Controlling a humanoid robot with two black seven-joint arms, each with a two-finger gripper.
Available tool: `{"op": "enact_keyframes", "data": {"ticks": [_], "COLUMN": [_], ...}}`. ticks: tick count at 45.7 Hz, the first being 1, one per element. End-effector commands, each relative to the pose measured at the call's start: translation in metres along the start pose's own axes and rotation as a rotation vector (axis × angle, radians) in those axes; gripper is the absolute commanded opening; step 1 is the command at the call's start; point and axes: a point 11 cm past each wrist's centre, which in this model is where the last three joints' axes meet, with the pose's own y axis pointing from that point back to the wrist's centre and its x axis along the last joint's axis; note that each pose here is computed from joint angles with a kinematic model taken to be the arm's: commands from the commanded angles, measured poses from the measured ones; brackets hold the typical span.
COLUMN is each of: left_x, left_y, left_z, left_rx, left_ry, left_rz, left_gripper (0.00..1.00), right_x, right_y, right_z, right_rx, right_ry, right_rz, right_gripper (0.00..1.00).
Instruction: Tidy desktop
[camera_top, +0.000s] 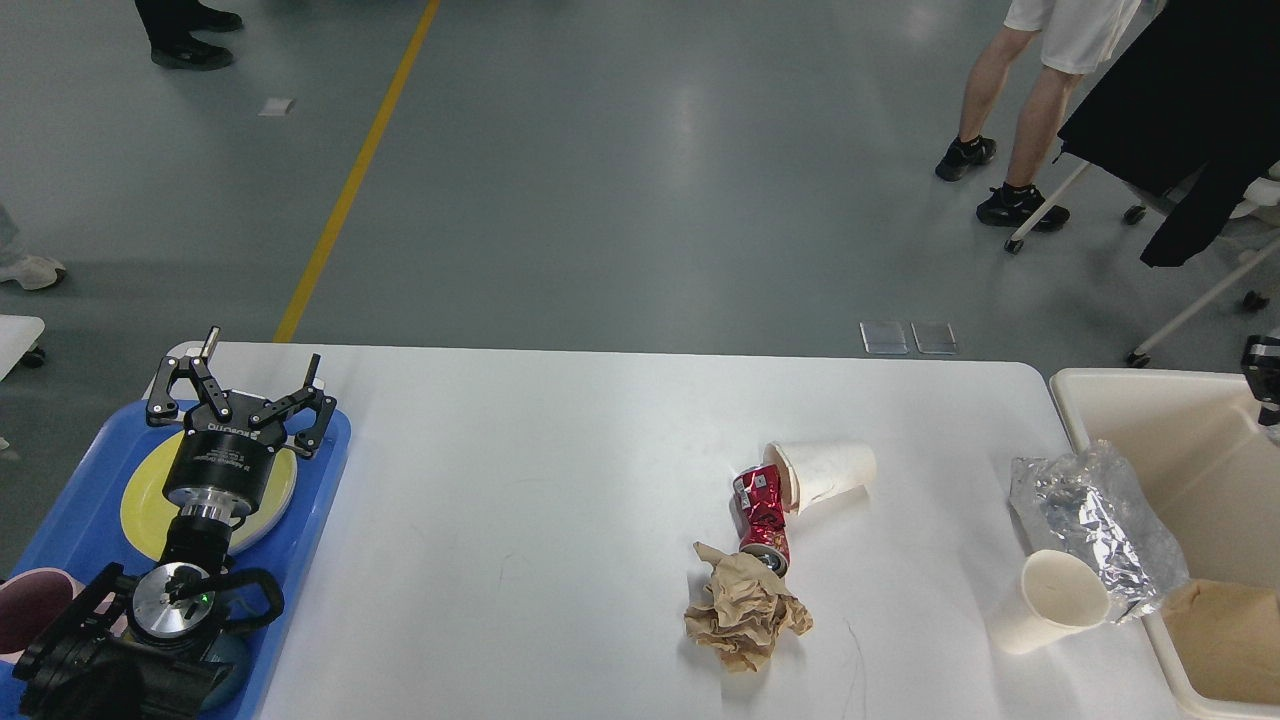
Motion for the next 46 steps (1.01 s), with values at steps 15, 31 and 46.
{"op": "enact_keyframes", "data": {"ticks": [15, 31, 46], "left_x": [-0.001, 0.000, 0.000], "left_y": [0.000, 0.000, 0.000], "left_z": [0.000, 0.000, 0.000], "left_rx": [0.000, 0.000, 0.000], "left_ry": [0.001, 0.001, 0.001], "left_rz": [-0.003, 0.000, -0.001], "left_gripper": [0.97, 0.97, 0.97], "right_x": [-0.052, -0.133, -0.174], "right_y": [-0.137, -0.199, -0.217], "right_z": [0.075, 0.082, 0.078], "right_rx": [-0.073, -0.166, -0.180], "right_ry": [-0.120, 0.127, 0.291], "right_rz": [0.122, 0.116, 0.042], "right_gripper": [0.00, 0.00, 0.00]}}
